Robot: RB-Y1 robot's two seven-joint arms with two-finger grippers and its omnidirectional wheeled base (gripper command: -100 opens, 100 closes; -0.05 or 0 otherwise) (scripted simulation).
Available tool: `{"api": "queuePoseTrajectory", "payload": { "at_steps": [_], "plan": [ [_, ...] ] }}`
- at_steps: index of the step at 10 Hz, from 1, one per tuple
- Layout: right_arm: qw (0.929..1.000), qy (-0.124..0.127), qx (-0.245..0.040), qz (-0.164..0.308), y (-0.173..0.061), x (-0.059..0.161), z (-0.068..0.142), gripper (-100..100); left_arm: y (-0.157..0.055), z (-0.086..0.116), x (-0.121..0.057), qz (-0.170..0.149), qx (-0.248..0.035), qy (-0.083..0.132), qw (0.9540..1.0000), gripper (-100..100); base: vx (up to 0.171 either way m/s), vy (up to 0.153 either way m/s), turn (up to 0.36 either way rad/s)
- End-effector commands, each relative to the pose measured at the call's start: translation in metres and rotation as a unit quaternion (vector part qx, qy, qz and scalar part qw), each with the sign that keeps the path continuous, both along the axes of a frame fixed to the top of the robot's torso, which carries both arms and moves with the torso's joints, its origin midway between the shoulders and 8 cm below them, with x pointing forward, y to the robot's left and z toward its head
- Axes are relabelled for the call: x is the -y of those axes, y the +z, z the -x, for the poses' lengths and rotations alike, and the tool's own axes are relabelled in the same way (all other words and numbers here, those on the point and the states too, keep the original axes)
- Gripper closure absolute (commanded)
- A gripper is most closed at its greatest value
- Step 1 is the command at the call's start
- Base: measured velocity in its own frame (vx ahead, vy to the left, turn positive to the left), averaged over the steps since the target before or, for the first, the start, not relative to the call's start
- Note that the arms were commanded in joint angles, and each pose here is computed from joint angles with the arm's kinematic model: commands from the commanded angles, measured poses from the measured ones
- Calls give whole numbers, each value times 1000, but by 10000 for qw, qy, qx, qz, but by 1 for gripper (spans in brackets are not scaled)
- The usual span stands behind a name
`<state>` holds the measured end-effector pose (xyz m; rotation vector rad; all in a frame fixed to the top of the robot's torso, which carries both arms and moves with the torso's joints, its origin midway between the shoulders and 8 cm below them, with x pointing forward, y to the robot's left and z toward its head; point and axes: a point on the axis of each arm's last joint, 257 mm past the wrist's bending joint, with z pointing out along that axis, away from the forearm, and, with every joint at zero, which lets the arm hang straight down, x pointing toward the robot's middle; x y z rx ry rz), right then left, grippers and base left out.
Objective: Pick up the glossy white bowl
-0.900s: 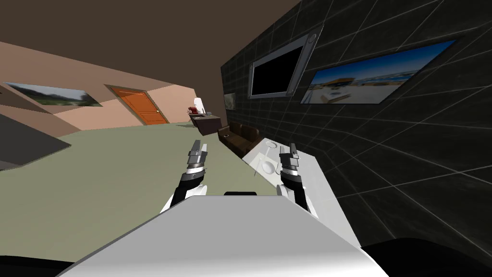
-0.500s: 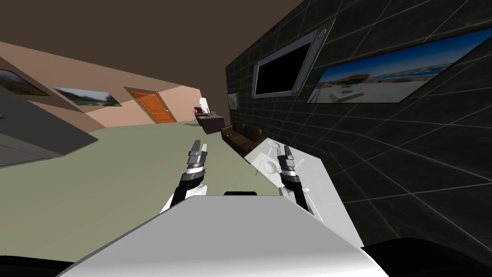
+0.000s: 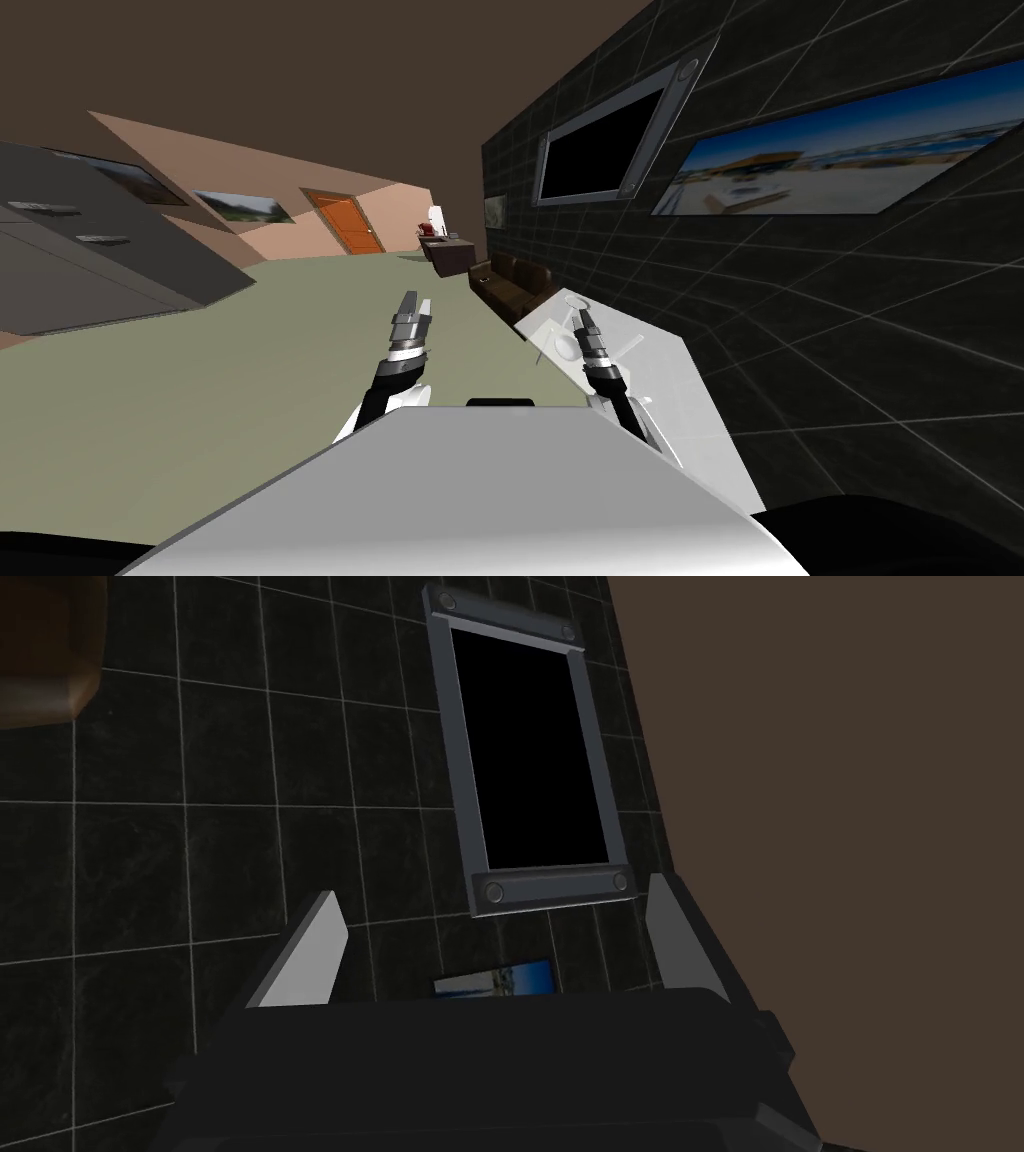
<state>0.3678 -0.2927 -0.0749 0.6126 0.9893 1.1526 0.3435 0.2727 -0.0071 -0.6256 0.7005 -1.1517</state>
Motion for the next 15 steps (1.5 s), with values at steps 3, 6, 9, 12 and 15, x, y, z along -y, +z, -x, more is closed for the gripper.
{"api": "queuePoseTrajectory", "payload": {
  "at_steps": [3, 6, 9, 12, 15],
  "plan": [
    [9973, 116, -479, 542, -37, 3, -7, -100, 0, 0, 0, 0, 1, 0, 10000, 0, -54, 30, 142],
    [9900, 240, -870, 1085, -71, 7, -12, -100, 0, 0, 0, 0, 0, 0, 10000, 0, -56, 15, 130],
    [9773, 332, -1333, 1615, -113, 15, -14, -100, 0, 0, 0, 0, 0, 0, 10000, 0, -47, 27, 166],
    [9638, 406, -1668, 2037, -142, 28, -13, -100, 0, 0, 0, 0, 0, 0, 10000, 0, -47, 23, 123],
    [9388, 539, -2093, 2682, -182, 42, -9, -100, 0, 0, 0, 0, -1, 0, 10000, 0, -38, 22, 130]
  ]
}}
